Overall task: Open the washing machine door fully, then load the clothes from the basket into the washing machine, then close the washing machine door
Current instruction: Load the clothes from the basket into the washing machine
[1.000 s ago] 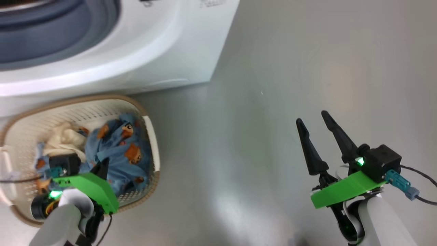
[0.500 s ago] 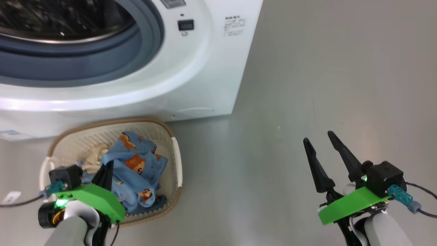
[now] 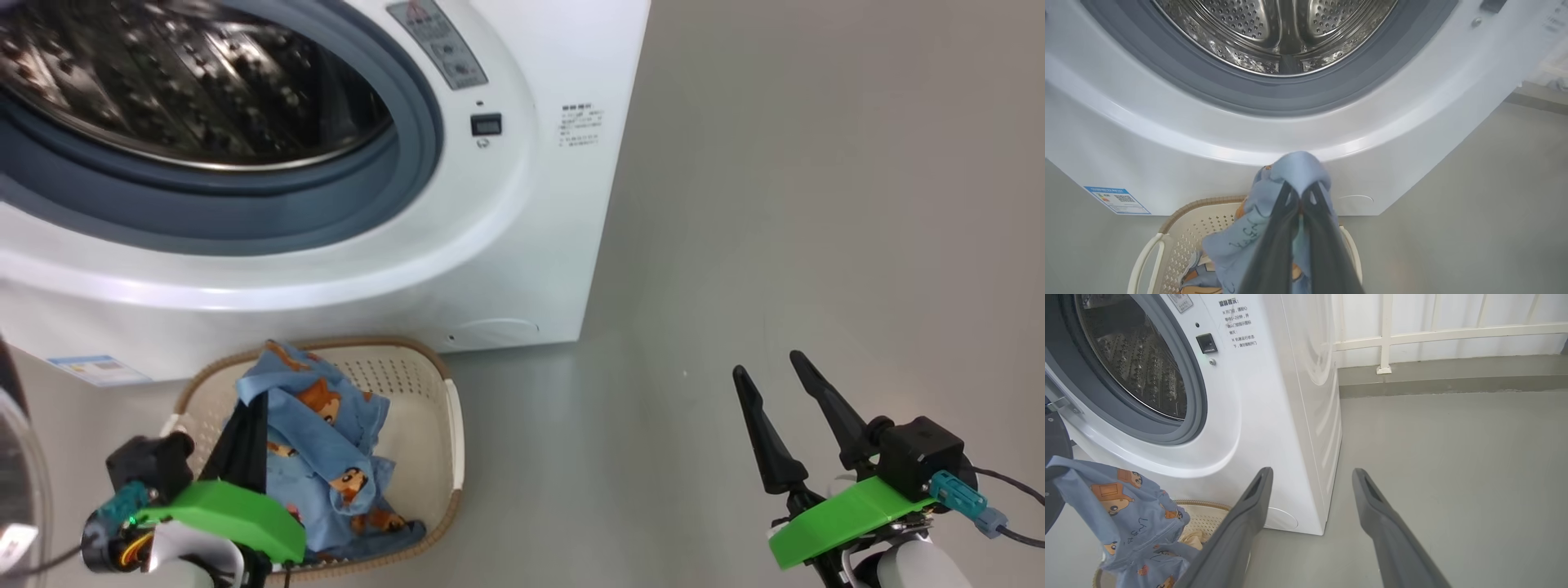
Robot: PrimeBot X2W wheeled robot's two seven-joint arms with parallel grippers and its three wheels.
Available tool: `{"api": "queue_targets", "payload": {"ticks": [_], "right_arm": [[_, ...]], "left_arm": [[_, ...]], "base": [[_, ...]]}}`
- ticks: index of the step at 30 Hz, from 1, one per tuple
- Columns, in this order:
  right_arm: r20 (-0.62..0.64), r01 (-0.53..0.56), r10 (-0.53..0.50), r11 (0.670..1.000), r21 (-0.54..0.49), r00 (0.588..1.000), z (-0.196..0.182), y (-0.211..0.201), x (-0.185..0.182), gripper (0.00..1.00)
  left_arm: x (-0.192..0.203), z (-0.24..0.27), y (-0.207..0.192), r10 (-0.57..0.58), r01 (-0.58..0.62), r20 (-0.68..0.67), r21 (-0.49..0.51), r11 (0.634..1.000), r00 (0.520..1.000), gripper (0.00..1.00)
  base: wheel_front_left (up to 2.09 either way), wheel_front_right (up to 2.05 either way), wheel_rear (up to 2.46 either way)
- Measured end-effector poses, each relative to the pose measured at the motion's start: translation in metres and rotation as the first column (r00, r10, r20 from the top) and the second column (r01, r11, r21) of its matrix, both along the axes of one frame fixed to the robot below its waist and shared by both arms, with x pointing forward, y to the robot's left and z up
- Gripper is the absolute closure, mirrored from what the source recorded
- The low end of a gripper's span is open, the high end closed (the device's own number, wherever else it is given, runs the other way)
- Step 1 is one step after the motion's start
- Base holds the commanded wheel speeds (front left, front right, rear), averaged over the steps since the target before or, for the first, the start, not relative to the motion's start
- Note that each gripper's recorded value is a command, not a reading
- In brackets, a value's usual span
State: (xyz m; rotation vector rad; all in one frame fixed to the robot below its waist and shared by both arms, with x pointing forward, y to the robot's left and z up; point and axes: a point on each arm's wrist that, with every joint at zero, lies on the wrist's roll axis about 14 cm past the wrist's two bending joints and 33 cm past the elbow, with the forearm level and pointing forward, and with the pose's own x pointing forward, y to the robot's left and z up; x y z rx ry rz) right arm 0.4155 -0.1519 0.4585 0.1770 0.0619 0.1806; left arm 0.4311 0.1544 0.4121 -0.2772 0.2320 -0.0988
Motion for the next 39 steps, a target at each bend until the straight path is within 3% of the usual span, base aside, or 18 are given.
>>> {"api": "queue_targets", "payload": {"ticks": [16,39], "right_arm": [[0.052,-0.026,0.027,1.0,-0.011,0.998,0.022,0.005,-0.021,0.0],[0.168,0.032,-0.023,0.998,-0.049,0.986,0.061,-0.015,-0.052,0.0]], "left_arm": [[-0.027,0.104,0.015,0.017,-0.053,0.325,0.103,0.993,0.946,1.0],[-0.081,0.111,0.027,0.088,-0.129,0.352,0.095,0.987,0.932,1.0]], "base": [[0.0,0.0,0.0],[0.0,0.0,0.0]]}}
